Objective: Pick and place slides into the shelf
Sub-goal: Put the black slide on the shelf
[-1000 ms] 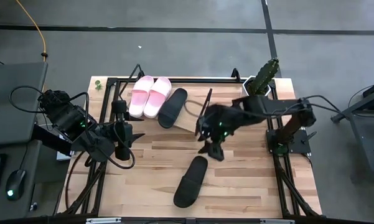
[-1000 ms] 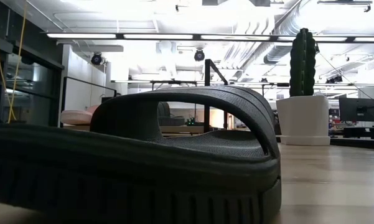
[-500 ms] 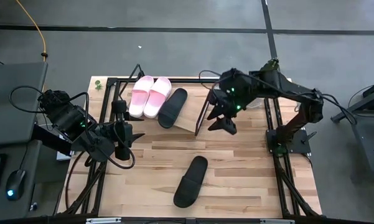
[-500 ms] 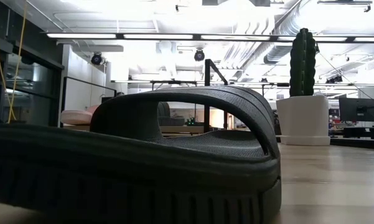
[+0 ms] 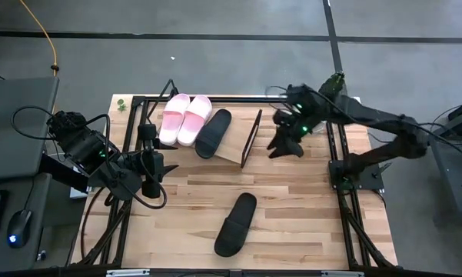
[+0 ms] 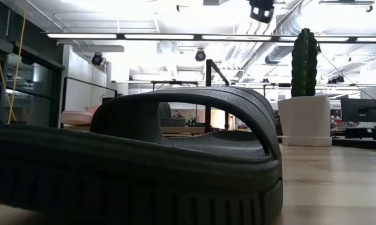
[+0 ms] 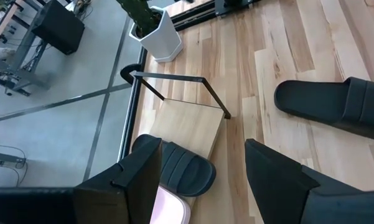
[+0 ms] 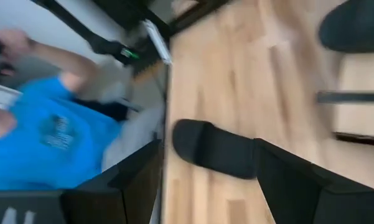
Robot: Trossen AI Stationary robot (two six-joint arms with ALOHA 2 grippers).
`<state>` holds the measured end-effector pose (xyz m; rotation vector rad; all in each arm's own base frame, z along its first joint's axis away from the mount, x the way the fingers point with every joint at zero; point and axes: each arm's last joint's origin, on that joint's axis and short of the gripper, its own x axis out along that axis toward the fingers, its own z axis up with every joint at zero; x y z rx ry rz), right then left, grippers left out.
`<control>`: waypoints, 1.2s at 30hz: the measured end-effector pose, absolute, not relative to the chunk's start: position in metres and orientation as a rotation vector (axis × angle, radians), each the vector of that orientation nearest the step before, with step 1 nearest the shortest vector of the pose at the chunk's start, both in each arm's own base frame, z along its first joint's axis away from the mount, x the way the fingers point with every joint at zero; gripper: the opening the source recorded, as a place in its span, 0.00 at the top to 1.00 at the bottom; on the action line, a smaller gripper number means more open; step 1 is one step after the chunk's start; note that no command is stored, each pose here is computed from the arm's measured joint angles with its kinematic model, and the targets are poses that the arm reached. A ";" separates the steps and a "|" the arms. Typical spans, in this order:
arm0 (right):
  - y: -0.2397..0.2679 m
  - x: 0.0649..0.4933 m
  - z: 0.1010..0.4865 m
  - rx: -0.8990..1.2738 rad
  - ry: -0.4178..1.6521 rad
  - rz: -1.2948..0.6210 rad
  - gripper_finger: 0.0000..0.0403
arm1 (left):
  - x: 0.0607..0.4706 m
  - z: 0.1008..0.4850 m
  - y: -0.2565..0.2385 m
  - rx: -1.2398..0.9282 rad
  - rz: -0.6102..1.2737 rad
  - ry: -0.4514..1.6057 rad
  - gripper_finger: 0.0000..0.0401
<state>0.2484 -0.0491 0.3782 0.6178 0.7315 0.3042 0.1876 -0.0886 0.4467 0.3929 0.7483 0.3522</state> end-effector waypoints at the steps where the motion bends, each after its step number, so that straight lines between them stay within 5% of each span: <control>1: -0.047 0.242 0.369 0.646 0.707 0.317 0.41 | 0.188 0.447 -0.089 0.393 0.353 0.748 0.47; 16: 0.014 0.203 0.276 0.767 0.535 0.414 0.41 | 0.189 0.447 -0.089 0.386 0.356 0.735 0.47; 22: 0.030 0.214 0.255 0.725 0.600 0.299 0.41 | 0.189 0.447 -0.089 0.385 0.357 0.735 0.47; 36: 0.049 0.255 0.222 0.711 0.627 0.362 0.41 | 0.188 0.447 -0.089 0.378 0.355 0.738 0.47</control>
